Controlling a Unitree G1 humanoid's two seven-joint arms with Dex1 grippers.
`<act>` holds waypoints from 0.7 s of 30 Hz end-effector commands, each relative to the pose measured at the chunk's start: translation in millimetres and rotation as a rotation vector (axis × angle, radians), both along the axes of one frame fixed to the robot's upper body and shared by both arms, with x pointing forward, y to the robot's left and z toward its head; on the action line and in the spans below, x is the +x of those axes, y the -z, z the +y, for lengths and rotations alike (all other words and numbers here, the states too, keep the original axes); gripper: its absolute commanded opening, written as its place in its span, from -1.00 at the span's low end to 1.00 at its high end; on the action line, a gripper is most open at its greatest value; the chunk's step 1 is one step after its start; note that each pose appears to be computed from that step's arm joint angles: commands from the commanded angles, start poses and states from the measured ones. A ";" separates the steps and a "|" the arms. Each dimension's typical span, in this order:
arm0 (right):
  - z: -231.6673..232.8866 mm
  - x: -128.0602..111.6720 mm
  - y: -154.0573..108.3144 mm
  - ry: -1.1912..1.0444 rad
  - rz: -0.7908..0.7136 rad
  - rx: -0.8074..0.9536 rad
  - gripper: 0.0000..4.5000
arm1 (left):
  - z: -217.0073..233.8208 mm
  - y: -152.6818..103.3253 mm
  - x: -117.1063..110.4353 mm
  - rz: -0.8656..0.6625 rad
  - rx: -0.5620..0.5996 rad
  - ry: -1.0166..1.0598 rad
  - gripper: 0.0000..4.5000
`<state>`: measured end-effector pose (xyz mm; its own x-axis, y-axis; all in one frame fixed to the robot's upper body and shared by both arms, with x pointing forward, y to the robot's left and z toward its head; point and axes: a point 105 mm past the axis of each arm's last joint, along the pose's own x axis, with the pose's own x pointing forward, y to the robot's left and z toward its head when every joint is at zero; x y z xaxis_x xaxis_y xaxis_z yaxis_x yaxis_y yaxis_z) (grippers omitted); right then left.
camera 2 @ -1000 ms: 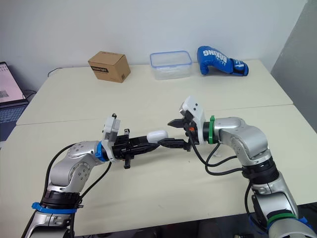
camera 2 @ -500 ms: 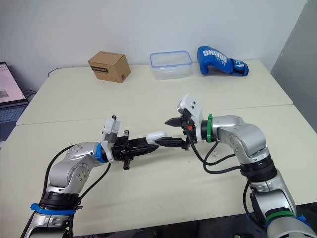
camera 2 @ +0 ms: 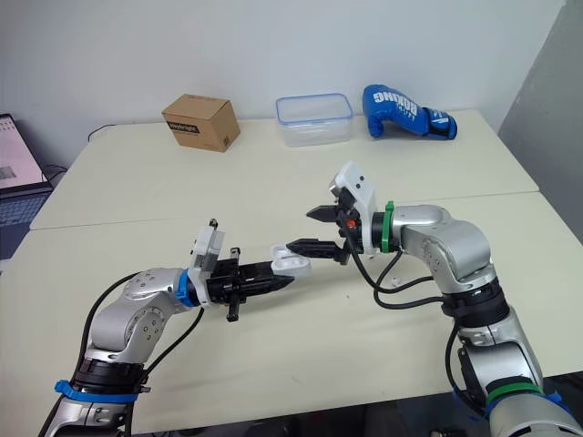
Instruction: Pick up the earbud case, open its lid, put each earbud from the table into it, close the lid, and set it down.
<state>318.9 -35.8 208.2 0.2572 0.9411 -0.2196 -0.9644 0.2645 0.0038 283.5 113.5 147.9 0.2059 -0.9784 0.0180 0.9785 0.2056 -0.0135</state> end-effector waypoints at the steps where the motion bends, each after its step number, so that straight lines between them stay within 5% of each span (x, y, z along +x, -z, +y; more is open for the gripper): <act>1: -6.8 -8.9 -33.7 -0.043 -0.094 0.013 0.98 | 10.3 -11.2 8.0 -0.073 0.008 -0.051 -0.67; 5: -37.2 -5.7 -40.4 -0.008 -0.164 -0.188 0.98 | 19.3 -13.1 14.2 -0.101 0.025 -0.078 -0.67; 15: -114.4 1.0 14.7 -0.001 -0.214 -0.907 0.98 | 18.8 -15.3 23.9 -0.134 0.017 -0.088 -0.67; 21: -115.6 0.2 46.8 0.002 -0.112 -1.012 0.98 | 14.2 -11.4 24.0 -0.140 0.016 -0.083 -0.67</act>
